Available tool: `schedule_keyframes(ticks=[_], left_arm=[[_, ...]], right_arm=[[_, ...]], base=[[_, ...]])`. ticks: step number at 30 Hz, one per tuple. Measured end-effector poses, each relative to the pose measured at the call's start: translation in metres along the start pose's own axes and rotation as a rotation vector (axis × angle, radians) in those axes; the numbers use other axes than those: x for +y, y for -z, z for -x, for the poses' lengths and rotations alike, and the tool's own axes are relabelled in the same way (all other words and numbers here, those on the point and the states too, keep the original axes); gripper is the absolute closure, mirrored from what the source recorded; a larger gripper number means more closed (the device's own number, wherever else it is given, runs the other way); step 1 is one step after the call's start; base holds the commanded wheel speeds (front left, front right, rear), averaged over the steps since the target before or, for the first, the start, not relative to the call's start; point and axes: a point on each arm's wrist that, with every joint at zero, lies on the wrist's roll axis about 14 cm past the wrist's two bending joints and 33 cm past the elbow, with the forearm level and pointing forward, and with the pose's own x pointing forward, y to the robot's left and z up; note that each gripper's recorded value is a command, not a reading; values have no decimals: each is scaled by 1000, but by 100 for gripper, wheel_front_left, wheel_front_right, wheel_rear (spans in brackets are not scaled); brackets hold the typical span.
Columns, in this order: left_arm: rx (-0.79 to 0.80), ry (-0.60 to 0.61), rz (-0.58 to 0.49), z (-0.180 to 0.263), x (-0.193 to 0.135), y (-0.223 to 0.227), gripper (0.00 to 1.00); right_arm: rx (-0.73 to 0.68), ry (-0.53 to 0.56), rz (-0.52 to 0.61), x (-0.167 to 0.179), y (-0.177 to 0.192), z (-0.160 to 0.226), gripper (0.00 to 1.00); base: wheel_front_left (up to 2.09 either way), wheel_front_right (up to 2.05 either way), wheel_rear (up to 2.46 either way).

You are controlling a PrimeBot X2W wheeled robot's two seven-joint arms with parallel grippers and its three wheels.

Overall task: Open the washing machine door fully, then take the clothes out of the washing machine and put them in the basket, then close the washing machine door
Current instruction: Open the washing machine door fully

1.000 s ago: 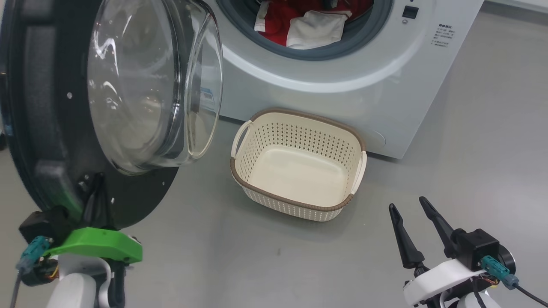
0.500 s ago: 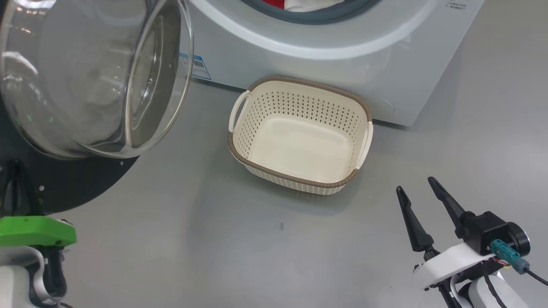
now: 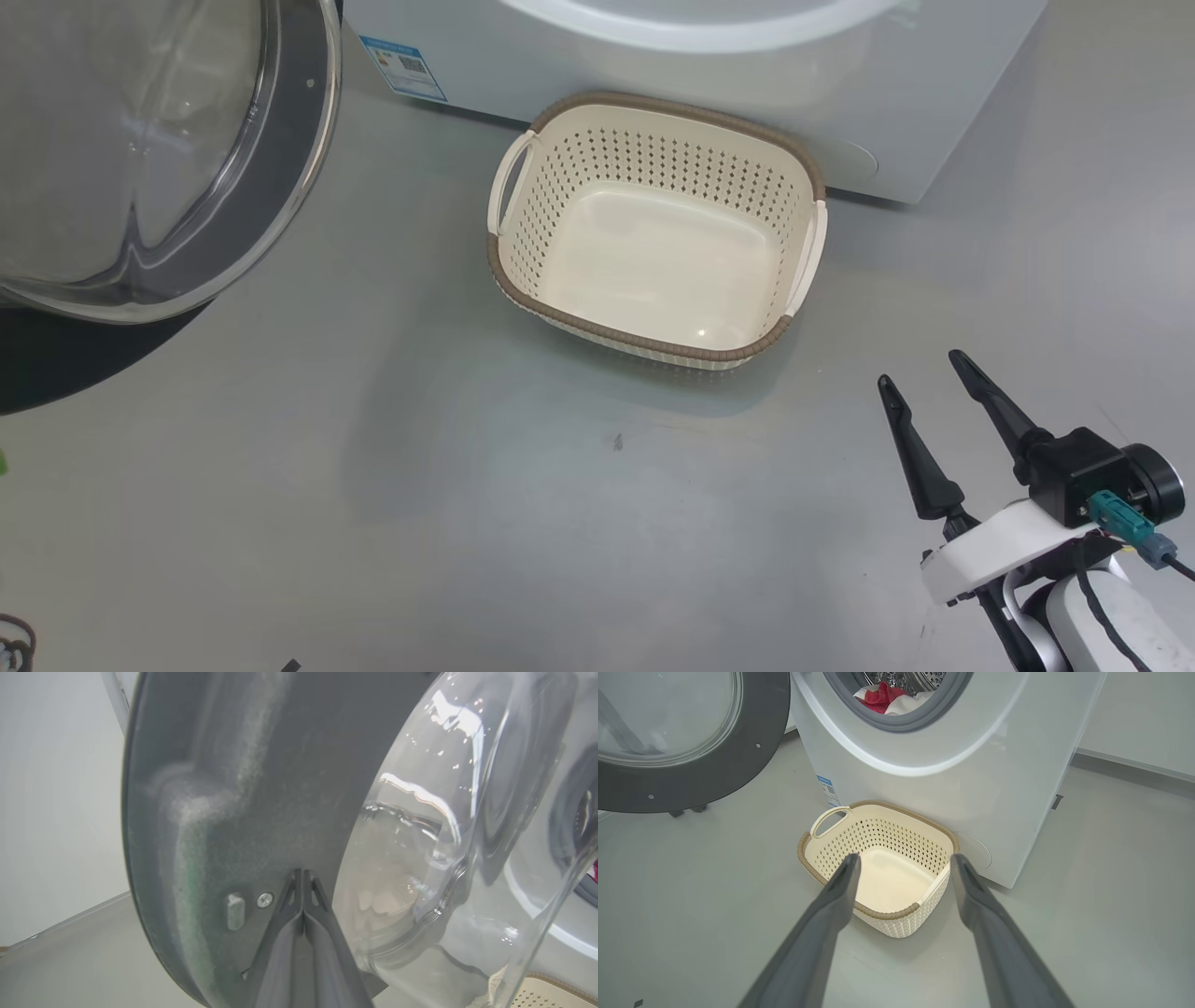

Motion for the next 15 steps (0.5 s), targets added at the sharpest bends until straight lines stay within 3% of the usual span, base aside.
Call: schedule_keyframes(ticks=[15], left_arm=[[41, -16, -28, -16, 2, 12, 100]], right_arm=[[22, 15, 3, -14, 8, -7, 0]], base=[[0, 0, 0]])
